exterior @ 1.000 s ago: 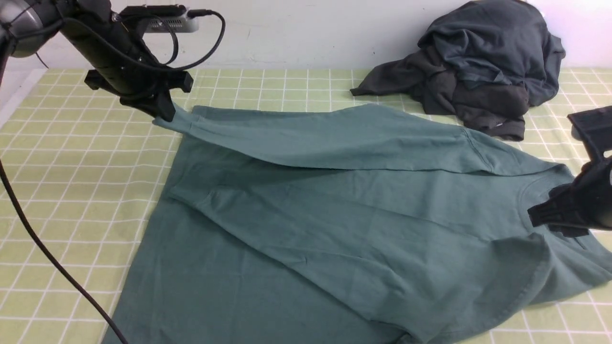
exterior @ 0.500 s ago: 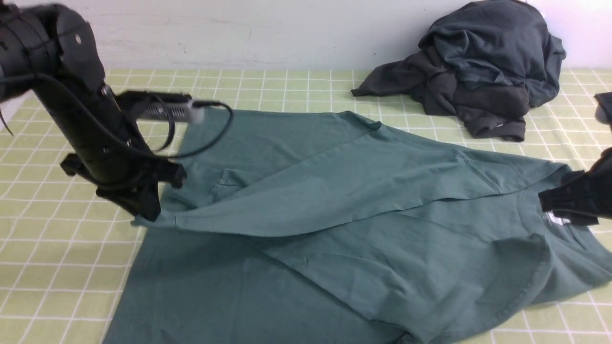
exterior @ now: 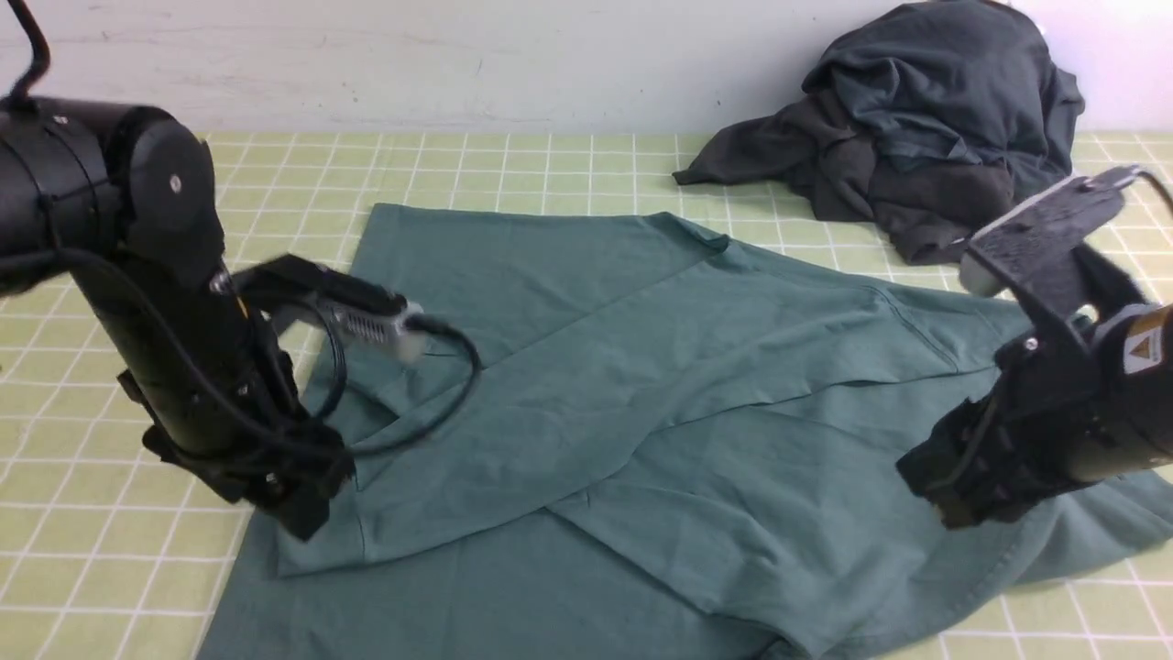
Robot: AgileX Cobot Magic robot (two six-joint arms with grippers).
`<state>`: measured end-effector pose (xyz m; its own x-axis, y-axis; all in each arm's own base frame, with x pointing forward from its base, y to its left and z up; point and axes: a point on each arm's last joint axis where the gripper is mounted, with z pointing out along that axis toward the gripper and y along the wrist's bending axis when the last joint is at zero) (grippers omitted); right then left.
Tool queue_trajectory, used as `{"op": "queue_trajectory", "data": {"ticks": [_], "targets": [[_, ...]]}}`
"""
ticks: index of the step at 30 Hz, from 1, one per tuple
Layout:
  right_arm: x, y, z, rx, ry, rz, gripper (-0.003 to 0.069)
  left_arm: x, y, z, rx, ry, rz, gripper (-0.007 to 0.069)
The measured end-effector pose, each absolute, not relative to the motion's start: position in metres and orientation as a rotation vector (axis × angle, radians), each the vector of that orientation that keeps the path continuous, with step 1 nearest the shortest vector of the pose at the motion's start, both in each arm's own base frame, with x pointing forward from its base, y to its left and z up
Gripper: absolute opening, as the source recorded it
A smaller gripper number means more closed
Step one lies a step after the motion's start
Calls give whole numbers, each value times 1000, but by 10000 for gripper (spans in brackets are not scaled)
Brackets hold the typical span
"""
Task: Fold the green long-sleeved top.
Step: Use both arms simultaneously to clamp the lower edge of the clothing fabric
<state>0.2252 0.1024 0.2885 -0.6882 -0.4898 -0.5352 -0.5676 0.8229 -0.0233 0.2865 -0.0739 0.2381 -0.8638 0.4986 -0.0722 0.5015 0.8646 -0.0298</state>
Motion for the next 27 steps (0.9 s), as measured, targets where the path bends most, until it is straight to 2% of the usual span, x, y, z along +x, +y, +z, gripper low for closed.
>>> {"op": "queue_trajectory", "data": {"ticks": [4, 7, 10, 14, 17, 20, 22, 23, 24, 25, 27], "targets": [[212, 121, 291, -950, 2418, 261, 320, 255, -84, 202, 1289, 2853, -23, 462], [208, 125, 290, -1008, 2408, 274, 320, 237, -81, 176, 1507, 2812, -13, 462], [207, 126, 290, -1012, 2409, 283, 320, 228, -77, 158, 1659, 2709, 3, 462], [207, 126, 290, -1013, 2410, 283, 320, 225, -74, 150, 1711, 2616, 65, 440], [207, 126, 290, -1013, 2409, 283, 320, 223, -74, 150, 1711, 2596, 76, 360], [207, 126, 290, -1012, 2409, 283, 320, 223, -74, 152, 1692, 2577, 95, 221], [207, 126, 290, -1012, 2409, 283, 320, 224, -74, 153, 1669, 2562, 106, 169], [208, 126, 290, -1012, 2408, 283, 320, 225, -74, 157, 1651, 2537, 121, 103], [208, 126, 290, -1012, 2408, 283, 320, 224, -74, 157, 1650, 2532, 124, 95], [208, 126, 290, -1010, 2404, 283, 320, 225, -74, 164, 1624, 2496, 143, 42], [209, 127, 291, -1005, 2396, 282, 320, 225, -74, 170, 1594, 2472, 154, 14]]}}
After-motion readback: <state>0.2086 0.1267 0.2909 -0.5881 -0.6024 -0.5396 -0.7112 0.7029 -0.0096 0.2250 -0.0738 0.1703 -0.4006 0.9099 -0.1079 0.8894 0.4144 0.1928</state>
